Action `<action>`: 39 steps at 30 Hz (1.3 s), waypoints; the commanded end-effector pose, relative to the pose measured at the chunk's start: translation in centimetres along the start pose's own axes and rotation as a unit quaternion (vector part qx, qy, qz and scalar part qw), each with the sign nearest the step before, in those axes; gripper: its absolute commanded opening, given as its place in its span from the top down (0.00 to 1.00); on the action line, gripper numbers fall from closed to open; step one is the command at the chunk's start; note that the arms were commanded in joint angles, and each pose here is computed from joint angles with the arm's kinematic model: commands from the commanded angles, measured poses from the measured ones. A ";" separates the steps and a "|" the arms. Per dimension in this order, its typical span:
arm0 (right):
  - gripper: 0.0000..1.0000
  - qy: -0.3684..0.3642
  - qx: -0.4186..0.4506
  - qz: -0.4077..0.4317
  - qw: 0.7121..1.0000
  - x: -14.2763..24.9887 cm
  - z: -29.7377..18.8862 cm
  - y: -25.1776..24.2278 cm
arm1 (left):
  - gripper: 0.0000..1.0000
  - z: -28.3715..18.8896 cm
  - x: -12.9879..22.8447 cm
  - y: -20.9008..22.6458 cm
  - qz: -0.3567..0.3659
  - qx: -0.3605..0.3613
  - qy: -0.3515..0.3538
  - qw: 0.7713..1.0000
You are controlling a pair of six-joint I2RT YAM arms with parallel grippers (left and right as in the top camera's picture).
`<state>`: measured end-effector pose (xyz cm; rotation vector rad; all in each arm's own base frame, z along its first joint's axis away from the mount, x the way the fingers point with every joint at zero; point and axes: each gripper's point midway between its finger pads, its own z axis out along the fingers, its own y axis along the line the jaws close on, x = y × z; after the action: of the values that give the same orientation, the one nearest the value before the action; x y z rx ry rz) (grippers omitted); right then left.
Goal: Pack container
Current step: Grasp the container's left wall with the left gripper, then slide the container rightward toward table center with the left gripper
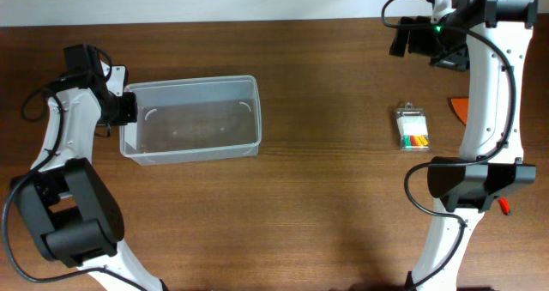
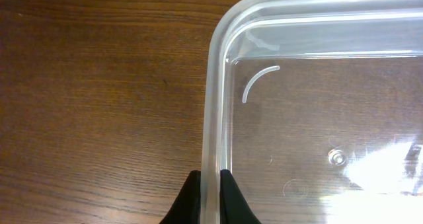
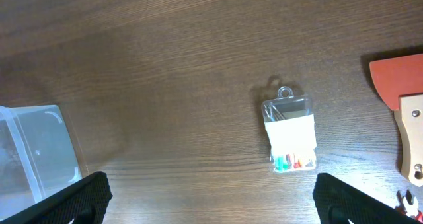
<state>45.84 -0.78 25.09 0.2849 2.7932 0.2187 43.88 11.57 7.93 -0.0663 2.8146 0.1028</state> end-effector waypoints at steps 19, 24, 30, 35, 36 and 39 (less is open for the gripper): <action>0.01 -0.002 -0.003 -0.001 1.000 0.2 -0.6 0.0 | 0.98 -6.8 -4.9 -3.0 0.027 0.032 -0.048 0.998; 0.01 -0.005 0.012 -0.001 1.000 0.1 -0.6 -0.5 | 0.98 -8.0 -4.8 -6.7 0.056 0.059 -0.038 0.996; 0.01 -0.006 0.020 -0.001 1.000 0.1 -0.7 -0.8 | 0.98 -8.2 -3.6 -10.7 0.080 0.077 -0.012 0.994; 0.01 -0.006 0.021 0.000 1.000 0.1 -0.7 -0.9 | 0.98 -8.4 -2.3 -13.1 0.077 0.087 0.014 0.993; 0.01 -0.006 0.021 0.000 1.000 0.1 -0.7 -0.9 | 0.98 -8.5 -1.9 -13.6 0.073 0.089 0.022 0.993; 0.02 -0.006 0.022 0.000 1.000 0.0 -0.7 -0.9 | 0.98 -8.6 -1.4 -14.5 0.073 0.092 0.032 0.993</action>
<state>45.82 -1.19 25.03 0.2902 2.7938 0.1843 43.29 -2.24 14.48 0.2290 2.8926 -0.0769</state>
